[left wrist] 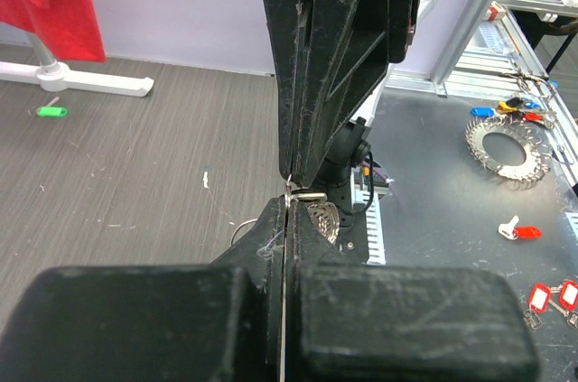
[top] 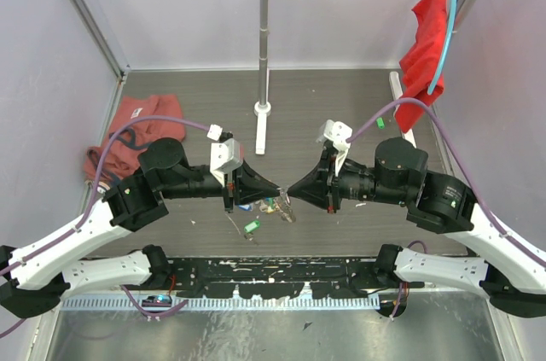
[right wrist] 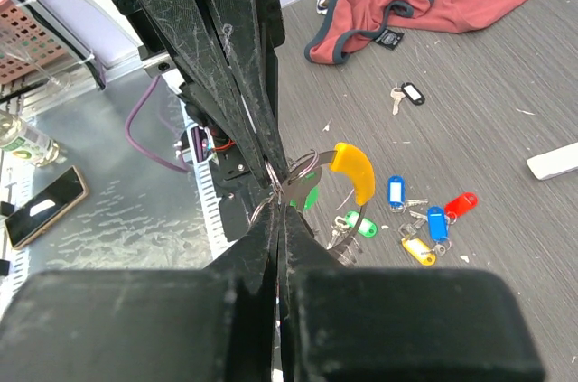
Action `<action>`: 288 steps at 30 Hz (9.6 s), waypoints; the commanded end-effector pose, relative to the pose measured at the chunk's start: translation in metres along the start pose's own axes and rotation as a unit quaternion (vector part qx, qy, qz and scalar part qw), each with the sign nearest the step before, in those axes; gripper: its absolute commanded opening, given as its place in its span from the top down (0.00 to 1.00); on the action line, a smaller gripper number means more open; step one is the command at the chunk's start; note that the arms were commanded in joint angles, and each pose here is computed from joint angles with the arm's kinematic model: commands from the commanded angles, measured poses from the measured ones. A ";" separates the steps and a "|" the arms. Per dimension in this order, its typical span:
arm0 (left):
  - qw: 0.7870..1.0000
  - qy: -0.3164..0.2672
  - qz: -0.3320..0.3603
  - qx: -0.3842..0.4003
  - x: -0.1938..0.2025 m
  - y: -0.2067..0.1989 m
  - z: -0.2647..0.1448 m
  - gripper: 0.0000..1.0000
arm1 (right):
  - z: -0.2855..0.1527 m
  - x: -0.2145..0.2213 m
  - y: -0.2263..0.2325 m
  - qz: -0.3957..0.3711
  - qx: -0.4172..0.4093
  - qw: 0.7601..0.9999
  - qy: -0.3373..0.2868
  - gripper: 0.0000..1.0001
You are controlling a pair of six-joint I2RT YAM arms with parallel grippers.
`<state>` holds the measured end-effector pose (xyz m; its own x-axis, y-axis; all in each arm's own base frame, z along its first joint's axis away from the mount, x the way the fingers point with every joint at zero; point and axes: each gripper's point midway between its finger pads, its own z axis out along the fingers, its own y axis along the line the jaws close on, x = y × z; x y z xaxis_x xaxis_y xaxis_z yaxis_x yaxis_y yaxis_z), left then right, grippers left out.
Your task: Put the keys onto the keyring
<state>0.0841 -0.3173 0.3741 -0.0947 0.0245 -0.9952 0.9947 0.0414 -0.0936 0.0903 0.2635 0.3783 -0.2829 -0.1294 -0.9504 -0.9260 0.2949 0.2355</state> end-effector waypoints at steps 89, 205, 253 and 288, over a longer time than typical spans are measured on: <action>0.983 -0.176 -0.041 -0.012 -0.053 -0.003 -0.011 1.00 | -0.013 -0.015 0.009 -0.099 -0.032 0.992 -0.067 0.55; 0.990 -0.132 -0.042 0.014 -0.035 -0.004 0.008 1.00 | -0.017 -0.022 0.001 -0.087 -0.003 0.994 -0.072 0.99; 0.979 0.073 -0.088 -0.168 0.098 0.102 0.065 1.00 | -0.090 -0.040 -0.078 0.054 0.264 0.941 -0.205 0.00; 0.930 0.253 -0.124 -0.236 0.185 0.228 0.137 0.27 | -0.106 0.009 -0.119 0.105 0.386 0.902 -0.166 0.00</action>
<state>0.2936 -0.4516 0.1118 -0.4745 0.5091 -0.7181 0.8294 0.5319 -0.1710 0.1656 0.1427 0.3605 -0.2415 0.2092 -0.9476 -0.4572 0.8368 0.3013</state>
